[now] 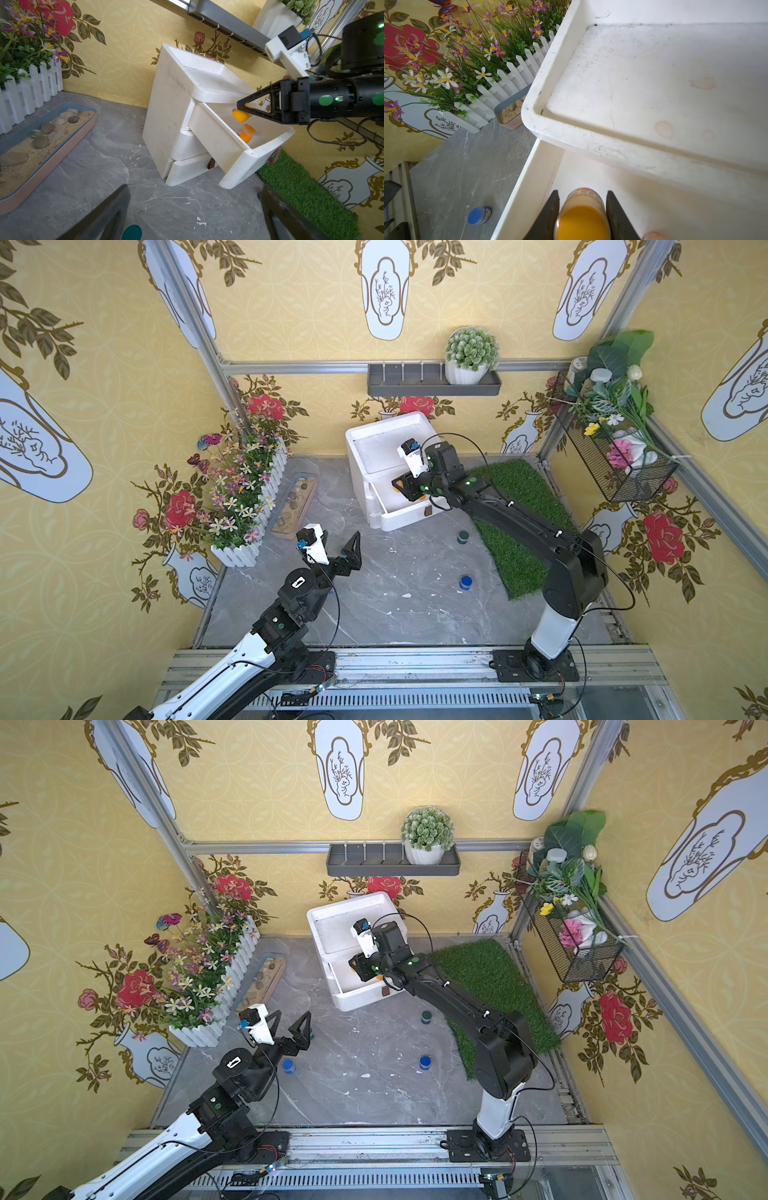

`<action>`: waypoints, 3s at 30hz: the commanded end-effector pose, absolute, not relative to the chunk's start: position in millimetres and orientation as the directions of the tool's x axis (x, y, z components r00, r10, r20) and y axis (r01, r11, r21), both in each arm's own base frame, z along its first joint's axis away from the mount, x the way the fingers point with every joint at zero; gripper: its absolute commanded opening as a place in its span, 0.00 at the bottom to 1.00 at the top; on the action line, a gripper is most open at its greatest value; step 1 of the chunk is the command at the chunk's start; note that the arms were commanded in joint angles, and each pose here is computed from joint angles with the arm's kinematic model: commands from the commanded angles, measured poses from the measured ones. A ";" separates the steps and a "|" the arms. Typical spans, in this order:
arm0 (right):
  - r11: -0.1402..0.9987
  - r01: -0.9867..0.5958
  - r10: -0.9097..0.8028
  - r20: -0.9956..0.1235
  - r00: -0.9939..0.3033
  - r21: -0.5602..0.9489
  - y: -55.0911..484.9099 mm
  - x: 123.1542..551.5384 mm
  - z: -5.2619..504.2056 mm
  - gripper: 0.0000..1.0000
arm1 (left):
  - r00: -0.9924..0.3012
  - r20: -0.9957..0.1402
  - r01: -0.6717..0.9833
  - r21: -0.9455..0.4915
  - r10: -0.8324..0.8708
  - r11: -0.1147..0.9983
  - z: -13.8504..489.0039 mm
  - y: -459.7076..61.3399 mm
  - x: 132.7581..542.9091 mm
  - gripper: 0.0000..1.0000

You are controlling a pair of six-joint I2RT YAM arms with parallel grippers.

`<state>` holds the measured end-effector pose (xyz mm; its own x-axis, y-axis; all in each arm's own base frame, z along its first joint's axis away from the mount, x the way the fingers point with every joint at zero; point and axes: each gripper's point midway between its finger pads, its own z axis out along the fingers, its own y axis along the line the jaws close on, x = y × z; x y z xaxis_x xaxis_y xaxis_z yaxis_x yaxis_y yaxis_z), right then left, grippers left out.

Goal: Put the paint cans in the drawer according to color
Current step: Place the paint can in the drawer, then close the drawer of the storage box.

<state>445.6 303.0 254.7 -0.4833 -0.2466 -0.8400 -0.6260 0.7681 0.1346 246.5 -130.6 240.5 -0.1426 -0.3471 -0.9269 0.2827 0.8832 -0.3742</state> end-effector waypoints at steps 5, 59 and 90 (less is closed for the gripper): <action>0.786 -0.610 -0.290 -0.813 -0.505 0.099 303.1 455.4 243.8 0.41 | -0.134 -0.929 0.297 -0.369 -0.344 0.881 245.0 -129.5 242.9 1.00; 0.846 -0.461 0.155 -0.951 -0.269 0.268 227.4 368.1 210.0 0.46 | -0.303 -0.849 0.413 -0.526 -0.433 0.743 216.7 -173.1 241.0 1.00; 0.831 -0.464 0.199 -0.942 -0.269 0.308 266.4 458.5 220.9 0.36 | -0.283 -0.861 0.391 -0.506 -0.422 0.769 217.1 -163.2 238.8 1.00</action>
